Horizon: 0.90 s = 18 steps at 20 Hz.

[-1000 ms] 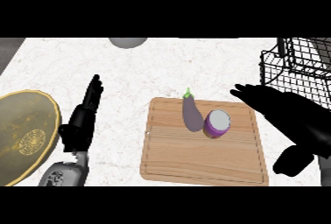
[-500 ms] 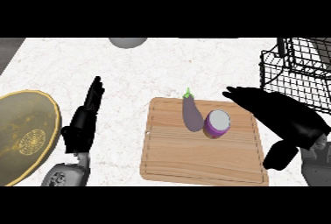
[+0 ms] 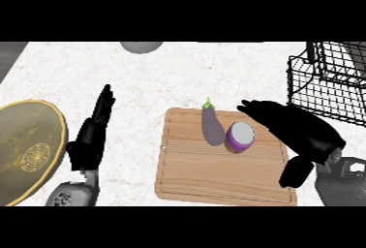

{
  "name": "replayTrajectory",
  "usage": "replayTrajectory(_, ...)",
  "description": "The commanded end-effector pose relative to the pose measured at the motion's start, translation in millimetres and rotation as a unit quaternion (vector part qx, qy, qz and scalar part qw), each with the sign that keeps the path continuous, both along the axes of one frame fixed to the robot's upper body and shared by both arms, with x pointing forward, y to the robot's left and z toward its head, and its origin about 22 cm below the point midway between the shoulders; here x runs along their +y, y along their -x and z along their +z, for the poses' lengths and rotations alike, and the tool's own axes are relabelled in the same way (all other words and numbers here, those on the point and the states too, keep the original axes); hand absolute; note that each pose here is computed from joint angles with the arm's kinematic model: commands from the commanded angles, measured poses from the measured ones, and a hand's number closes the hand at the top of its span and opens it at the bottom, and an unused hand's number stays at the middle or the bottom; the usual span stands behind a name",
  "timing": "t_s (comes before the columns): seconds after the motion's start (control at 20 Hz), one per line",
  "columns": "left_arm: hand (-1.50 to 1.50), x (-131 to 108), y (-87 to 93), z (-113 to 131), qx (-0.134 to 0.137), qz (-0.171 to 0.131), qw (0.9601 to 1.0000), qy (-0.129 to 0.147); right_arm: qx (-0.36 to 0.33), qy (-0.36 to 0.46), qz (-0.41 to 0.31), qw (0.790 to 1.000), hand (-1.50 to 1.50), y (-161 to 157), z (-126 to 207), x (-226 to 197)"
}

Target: Pick the can from the cutting board and place it in the tiered basket

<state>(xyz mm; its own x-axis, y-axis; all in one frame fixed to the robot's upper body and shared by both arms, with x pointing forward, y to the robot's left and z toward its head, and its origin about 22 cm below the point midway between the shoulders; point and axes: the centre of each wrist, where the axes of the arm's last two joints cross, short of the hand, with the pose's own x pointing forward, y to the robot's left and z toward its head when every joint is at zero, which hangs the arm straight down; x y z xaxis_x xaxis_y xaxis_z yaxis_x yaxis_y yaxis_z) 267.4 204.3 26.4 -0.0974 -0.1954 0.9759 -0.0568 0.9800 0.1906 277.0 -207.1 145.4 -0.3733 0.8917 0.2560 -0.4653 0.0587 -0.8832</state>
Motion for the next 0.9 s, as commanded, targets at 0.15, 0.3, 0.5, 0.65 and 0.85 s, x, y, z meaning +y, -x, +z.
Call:
replayTrajectory(0.15,0.00,-1.9,1.7,17.4,0.003,0.005,1.0000,-0.004,0.010,0.006,0.003,1.000,-1.50,-6.5,-2.9,10.4)
replayTrajectory(0.3,0.00,-11.6,-11.4,-9.1,0.003,0.000,1.0000,0.007,0.011,0.009,0.002,1.000,-1.50,-9.3,-28.6,8.8)
replayTrajectory(0.5,0.00,-7.5,-12.5,19.9,-0.002,0.005,1.0000,0.001,0.019,0.007,-0.002,1.000,-1.50,-14.5,-23.2,22.1)
replayTrajectory(0.65,0.00,-19.2,9.3,8.6,-0.007,0.011,0.9999,0.005,0.024,0.004,-0.009,1.000,-1.50,-8.9,-25.1,22.9)
replayTrajectory(0.85,0.00,-2.9,-15.0,12.4,0.000,-0.003,1.0000,-0.002,0.018,0.002,-0.006,1.000,-1.50,-14.5,-51.4,30.9)
